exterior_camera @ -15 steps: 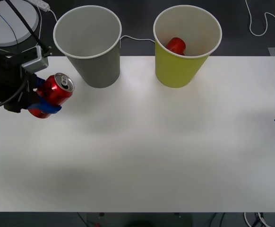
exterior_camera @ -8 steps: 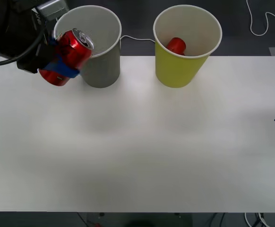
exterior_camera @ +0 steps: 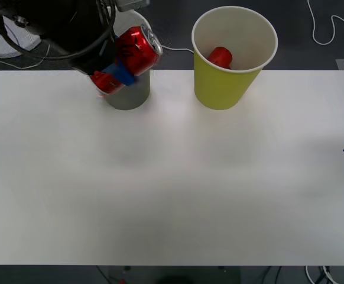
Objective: Put the can into the green bin and the plastic bottle into the gray bin
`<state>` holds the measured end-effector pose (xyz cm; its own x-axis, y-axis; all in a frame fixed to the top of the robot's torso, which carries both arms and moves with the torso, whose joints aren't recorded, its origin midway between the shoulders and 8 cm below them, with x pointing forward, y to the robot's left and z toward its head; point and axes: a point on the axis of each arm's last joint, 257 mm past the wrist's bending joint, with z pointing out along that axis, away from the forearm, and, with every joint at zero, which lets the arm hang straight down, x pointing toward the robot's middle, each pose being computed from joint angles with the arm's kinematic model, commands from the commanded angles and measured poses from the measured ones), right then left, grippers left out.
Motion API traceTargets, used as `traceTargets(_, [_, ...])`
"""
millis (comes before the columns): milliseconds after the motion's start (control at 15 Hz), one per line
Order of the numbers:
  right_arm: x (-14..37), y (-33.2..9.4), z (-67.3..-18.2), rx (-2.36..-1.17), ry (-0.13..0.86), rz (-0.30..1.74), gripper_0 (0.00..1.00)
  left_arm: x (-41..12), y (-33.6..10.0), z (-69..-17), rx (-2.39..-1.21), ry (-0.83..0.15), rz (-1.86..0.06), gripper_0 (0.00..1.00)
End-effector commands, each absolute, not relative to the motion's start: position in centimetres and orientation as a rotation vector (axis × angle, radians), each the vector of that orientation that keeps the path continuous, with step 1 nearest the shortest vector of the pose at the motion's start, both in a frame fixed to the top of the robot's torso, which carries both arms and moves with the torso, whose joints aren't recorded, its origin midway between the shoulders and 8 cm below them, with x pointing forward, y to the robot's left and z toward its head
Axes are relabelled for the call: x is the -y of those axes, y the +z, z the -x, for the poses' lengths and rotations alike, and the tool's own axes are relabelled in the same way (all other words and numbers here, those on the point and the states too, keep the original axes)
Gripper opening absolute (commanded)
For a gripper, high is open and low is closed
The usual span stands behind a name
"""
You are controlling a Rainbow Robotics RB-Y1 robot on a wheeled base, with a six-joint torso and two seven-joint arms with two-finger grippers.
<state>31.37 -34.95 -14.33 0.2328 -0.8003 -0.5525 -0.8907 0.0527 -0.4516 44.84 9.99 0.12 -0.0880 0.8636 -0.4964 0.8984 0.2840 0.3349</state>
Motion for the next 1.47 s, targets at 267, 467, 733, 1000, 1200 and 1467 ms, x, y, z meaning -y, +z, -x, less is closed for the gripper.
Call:
traceTargets(267, [35.0,-14.3,-31.4,-1.573,0.151,1.749,1.00,-2.3,2.8,-48.3,-1.927,-0.092,-1.569,0.01])
traceTargets(467, [35.0,-14.3,-31.4,-1.573,0.151,1.749,1.00,0.1,2.9,-49.4,-1.986,-0.033,-1.567,0.00])
traceTargets(733, [35.0,-14.3,-31.4,-1.573,0.151,1.749,1.00,2.9,3.5,-50.5,-2.052,0.008,-1.550,0.01])
traceTargets(1000, [35.0,-14.3,-31.4,-1.573,0.151,1.749,1.00,6.2,4.7,-52.4,-2.098,-0.012,-1.469,0.00])
traceTargets(1200, [35.0,-14.3,-31.4,-1.573,0.151,1.749,1.00,8.3,5.5,-53.8,-2.088,-0.034,-1.401,0.00])
traceTargets(1467, [35.0,-14.3,-31.4,-1.573,0.151,1.749,1.00,10.9,6.2,-54.7,-2.082,-0.060,-1.342,0.00])
